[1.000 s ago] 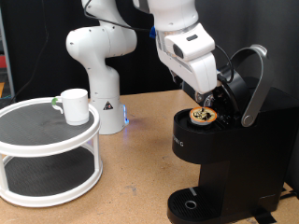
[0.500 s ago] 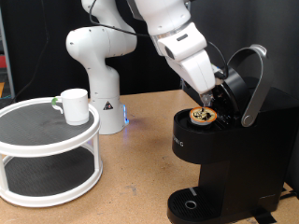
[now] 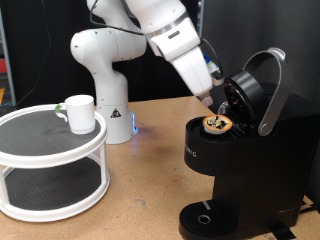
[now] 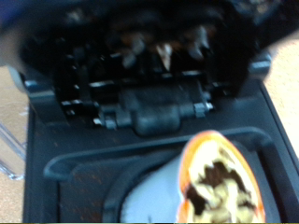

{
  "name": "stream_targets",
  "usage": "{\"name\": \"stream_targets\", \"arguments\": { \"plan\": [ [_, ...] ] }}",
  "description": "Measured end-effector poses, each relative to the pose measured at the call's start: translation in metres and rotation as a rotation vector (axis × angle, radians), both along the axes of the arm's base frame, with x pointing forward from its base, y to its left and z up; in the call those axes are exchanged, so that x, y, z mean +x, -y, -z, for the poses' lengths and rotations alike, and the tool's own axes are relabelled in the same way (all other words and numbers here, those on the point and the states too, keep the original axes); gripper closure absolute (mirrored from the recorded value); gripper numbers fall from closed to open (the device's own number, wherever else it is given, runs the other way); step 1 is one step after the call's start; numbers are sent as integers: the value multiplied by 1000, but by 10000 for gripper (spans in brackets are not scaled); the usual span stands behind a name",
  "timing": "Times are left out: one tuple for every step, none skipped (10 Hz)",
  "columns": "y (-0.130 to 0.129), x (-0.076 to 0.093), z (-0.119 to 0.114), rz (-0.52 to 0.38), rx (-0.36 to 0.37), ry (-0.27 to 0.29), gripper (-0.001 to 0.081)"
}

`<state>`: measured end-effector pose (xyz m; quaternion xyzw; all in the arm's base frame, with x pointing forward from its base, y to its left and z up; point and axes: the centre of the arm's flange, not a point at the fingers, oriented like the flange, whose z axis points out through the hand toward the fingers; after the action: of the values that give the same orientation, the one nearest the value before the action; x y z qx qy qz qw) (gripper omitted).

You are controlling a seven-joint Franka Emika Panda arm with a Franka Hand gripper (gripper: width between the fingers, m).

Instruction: Make a cup of coffee with the keurig machine

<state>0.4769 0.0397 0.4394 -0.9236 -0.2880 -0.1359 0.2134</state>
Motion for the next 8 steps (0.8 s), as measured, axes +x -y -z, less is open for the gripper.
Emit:
{"name": "stream_targets", "arguments": {
  "plan": [
    [3, 0, 5, 33, -7, 6, -2],
    [3, -1, 10, 62, -18, 19, -2],
    [1, -2, 16, 75, -26, 30, -2],
    [-3, -3, 22, 82, -29, 38, -2],
    [-9, -5, 26, 82, -31, 41, -2],
    [-15, -8, 31, 73, -37, 41, -2],
    [-20, -10, 35, 64, -43, 39, -2],
    [-25, -13, 39, 57, -50, 39, -2]
  ]
}}
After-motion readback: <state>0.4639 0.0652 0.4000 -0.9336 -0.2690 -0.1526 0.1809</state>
